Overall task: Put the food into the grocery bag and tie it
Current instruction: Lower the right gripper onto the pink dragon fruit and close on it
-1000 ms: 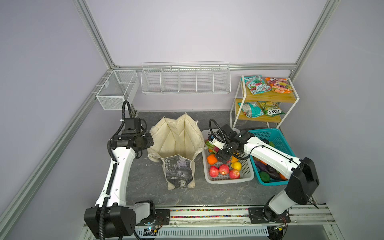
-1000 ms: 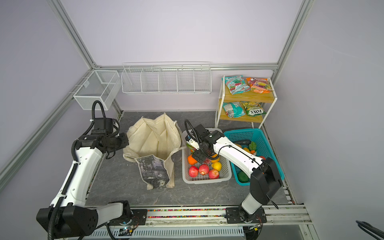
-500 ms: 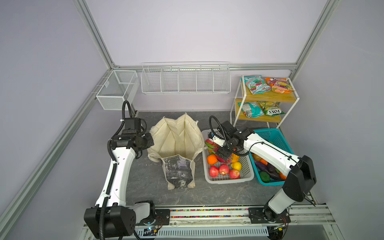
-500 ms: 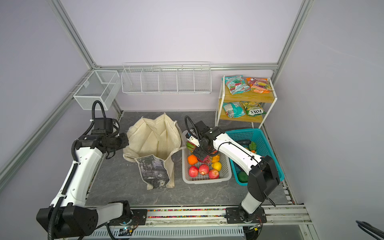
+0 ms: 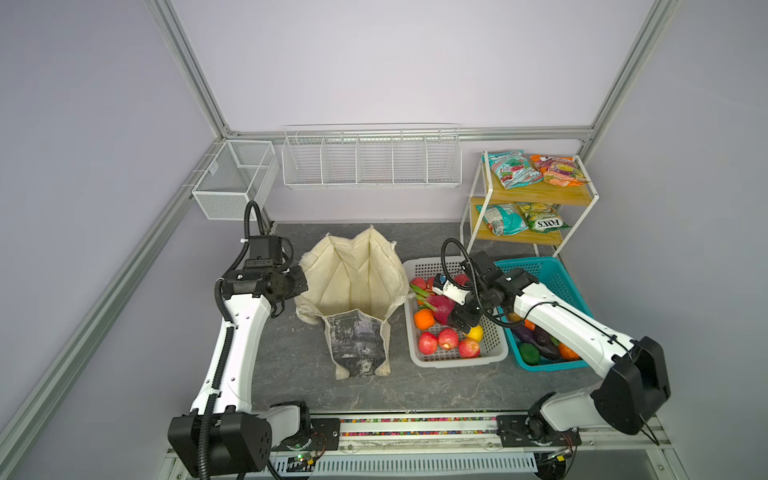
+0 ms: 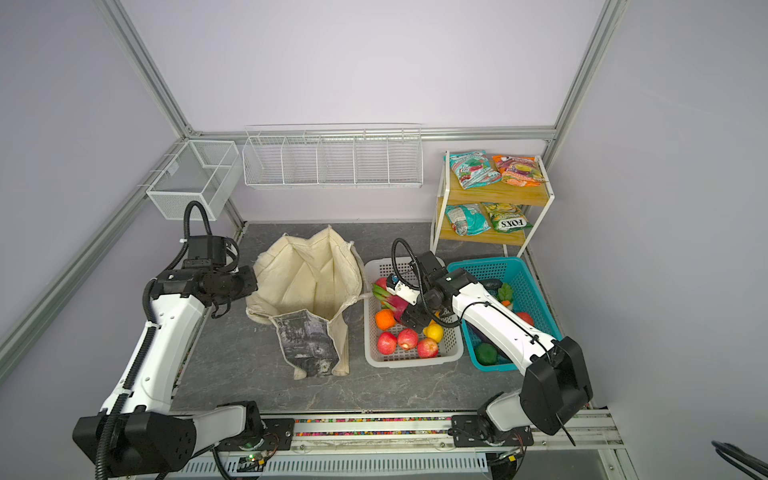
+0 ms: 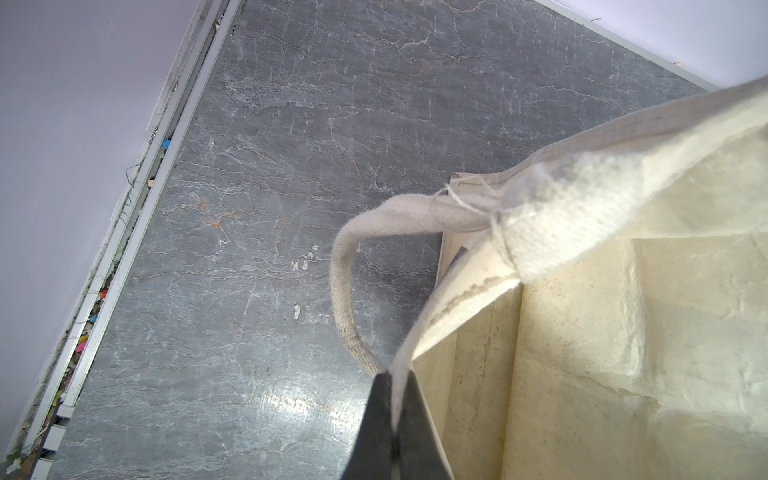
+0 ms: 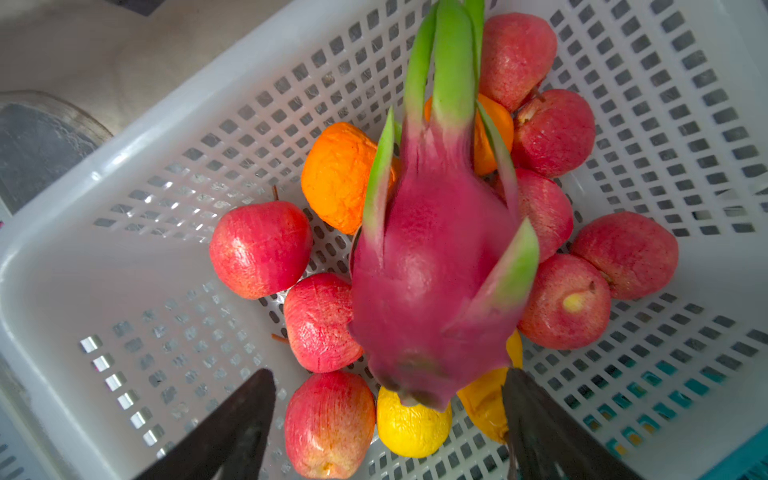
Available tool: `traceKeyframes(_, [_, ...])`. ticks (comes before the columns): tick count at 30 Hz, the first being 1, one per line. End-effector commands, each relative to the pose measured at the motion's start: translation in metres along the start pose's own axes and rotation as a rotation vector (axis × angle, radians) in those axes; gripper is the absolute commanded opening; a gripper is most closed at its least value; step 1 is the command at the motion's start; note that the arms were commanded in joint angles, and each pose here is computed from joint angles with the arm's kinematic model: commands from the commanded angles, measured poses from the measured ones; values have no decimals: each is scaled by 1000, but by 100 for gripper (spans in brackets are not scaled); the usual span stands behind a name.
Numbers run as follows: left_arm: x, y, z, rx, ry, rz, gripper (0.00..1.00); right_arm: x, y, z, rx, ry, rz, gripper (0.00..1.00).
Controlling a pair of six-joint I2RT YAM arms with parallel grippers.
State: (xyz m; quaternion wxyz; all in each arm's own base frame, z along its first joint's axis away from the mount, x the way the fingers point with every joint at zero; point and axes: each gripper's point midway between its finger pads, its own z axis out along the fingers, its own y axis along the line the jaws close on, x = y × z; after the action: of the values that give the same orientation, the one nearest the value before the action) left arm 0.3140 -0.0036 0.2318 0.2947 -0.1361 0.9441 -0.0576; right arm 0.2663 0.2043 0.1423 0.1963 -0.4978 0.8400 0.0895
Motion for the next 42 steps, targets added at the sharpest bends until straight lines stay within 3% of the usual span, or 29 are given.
traceKeyframes(1, [3, 1, -7, 8, -4, 4, 0, -8, -5, 7, -38, -75, -40, 88])
traceKeyframes(8, [3, 2, -8, 3, -6, 4, 0, -5, -10, 11, -77, -125, -34, 88])
traceKeyframes(21, [4, 2, -6, 1, -2, 3, 0, 13, -23, 37, -117, -61, 30, 88])
traceKeyframes(29, [2, 2, -5, -2, -4, 3, 0, 16, -7, 52, -173, -23, 36, 88])
traceKeyframes(38, [3, 3, -4, -4, -4, 1, 0, 18, -12, 70, -119, 23, 52, 88])
traceKeyframes(42, [2, 3, -4, -6, -5, 1, 0, 14, -14, 67, -106, 13, 68, 93])
